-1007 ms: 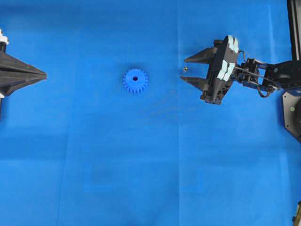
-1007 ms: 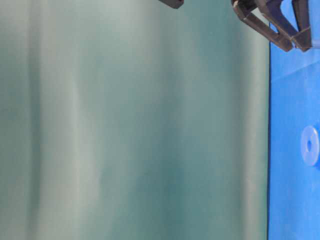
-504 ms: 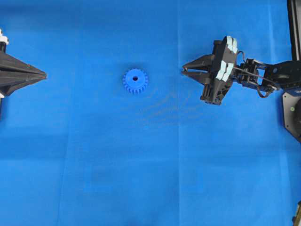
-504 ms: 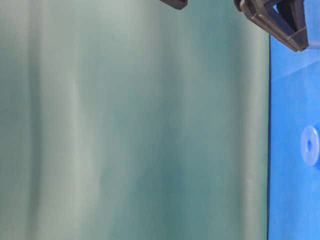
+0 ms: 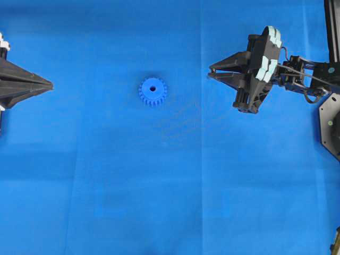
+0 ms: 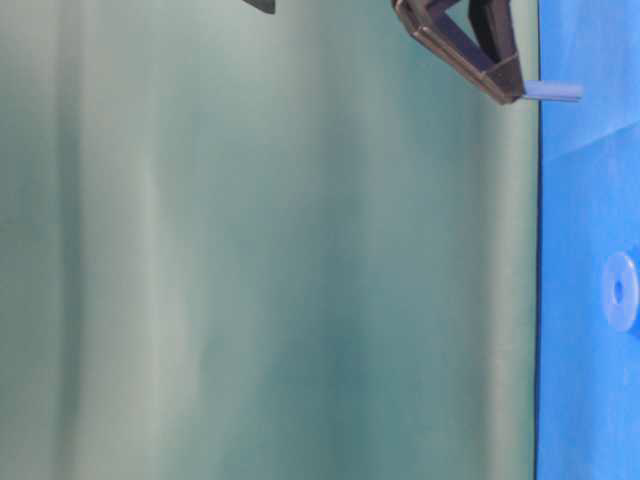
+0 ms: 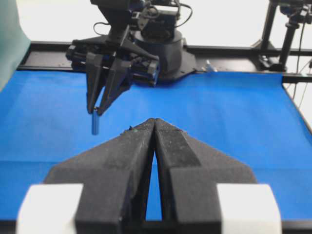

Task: Insert the shaft placed at a random location into the center hole of the small gear at another random location.
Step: 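Close the right gripper on the silver shaft and lift it, then carry the shaft with the right gripper left over the blue gear's hole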

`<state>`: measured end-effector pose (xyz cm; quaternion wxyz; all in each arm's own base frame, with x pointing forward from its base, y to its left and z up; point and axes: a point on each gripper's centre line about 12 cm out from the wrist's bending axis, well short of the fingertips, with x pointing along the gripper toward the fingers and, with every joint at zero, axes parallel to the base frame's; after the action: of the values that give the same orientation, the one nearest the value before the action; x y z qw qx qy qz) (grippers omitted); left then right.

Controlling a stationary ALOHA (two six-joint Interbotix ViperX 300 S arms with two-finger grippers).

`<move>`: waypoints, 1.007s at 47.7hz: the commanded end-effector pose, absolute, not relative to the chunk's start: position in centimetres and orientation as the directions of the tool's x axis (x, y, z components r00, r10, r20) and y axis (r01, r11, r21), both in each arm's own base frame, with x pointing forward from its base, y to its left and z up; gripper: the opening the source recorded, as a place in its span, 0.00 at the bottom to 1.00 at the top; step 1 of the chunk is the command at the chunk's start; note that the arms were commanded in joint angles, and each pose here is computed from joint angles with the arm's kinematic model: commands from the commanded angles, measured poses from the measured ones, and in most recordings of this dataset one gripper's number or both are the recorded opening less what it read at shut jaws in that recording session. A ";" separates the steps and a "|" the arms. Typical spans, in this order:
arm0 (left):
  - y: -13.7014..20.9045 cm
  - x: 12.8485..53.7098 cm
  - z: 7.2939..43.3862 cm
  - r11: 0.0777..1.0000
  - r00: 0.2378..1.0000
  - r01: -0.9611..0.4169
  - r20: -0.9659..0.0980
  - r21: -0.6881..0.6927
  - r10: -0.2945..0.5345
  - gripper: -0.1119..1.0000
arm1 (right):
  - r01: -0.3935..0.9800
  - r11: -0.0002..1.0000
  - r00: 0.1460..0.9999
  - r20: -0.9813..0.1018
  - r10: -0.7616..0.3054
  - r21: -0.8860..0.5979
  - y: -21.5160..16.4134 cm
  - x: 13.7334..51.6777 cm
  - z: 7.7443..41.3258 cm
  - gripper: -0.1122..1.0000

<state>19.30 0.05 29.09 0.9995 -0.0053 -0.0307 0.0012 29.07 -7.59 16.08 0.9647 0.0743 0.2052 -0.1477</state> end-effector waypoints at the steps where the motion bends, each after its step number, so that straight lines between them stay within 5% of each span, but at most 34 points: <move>1: 0.1 19.4 29.3 1.000 0.998 -0.002 0.066 -0.012 0.003 0.10 | 0.315 0.945 0.885 -0.387 -0.260 0.087 -7.7 29.5 17.2 0.13; 48: 0.1 19.4 29.2 1.000 0.998 -0.004 0.057 -0.012 0.004 0.10 | 0.206 0.975 0.923 -0.348 -0.165 0.083 -6.4 41.4 19.4 0.13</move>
<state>19.29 0.05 28.99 0.9996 -0.0053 -0.0261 0.0012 40.61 -6.45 17.90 0.9742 0.0625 0.1936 -0.0977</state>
